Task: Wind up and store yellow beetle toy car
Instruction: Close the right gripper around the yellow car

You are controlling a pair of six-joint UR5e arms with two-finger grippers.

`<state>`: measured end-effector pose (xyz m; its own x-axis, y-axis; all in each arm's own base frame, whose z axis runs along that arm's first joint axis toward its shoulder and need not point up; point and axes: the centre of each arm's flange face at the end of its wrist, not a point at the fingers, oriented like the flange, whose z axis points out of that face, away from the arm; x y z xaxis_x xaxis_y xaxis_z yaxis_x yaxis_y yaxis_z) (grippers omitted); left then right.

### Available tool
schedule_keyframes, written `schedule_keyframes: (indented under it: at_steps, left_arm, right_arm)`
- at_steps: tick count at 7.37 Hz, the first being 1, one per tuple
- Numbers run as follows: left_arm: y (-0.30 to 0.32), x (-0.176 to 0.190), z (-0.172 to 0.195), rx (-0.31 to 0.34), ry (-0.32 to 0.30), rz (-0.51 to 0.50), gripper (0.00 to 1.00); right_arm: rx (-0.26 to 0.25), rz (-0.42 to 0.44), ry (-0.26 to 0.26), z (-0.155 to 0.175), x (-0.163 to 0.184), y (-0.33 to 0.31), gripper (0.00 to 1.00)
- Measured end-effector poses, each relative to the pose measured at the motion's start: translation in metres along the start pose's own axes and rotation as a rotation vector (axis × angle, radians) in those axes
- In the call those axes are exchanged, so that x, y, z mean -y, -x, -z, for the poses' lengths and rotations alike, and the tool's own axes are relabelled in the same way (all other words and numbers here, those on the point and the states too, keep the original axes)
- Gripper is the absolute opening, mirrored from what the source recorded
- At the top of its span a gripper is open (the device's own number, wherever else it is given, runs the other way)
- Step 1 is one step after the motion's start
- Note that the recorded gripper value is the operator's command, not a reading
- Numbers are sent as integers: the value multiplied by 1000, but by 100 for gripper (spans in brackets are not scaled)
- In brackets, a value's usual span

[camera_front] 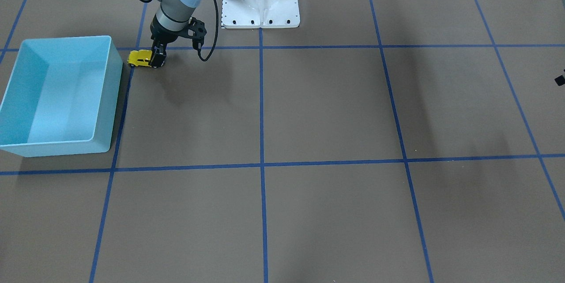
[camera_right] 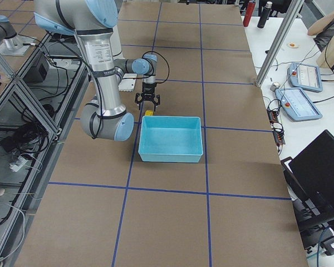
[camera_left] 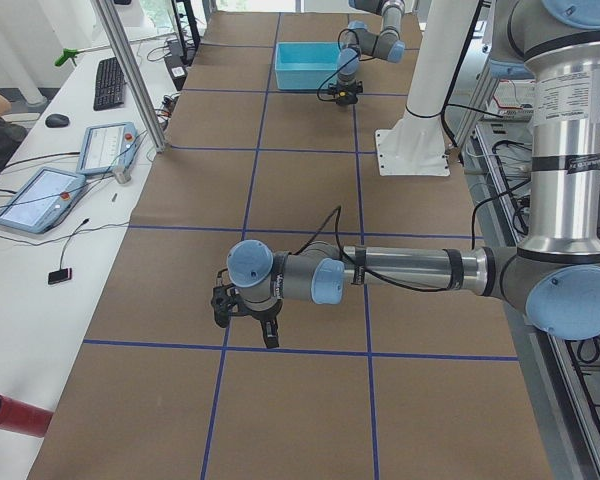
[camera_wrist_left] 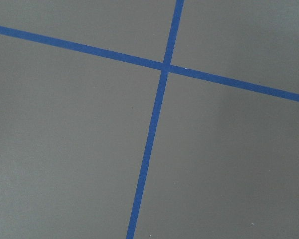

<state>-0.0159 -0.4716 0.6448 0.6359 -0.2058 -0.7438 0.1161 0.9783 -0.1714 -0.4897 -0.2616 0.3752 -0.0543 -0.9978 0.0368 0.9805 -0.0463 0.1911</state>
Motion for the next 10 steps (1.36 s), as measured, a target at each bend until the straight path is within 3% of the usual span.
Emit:
schedule_keyframes:
  at_steps: [2, 4, 5, 8, 10]
  left_arm:
    - [0, 0, 0, 0, 0, 0, 100]
    - [1, 0, -1, 1, 1, 0, 100]
    - [1, 0, -1, 2, 1, 1, 100]
    - [2, 0, -1, 4, 1, 1, 100]
    - [0, 0, 0, 3, -1, -1, 100]
  right_arm:
    - [-2, -13, 12, -4, -5, -6, 97]
    - [3, -22, 35, -13, -9, -9, 87]
    - [5, -27, 43, -16, -10, -12, 76]
    - [5, -39, 47, -17, -12, -19, 27]
    - [2, -43, 40, -14, -13, -23, 19]
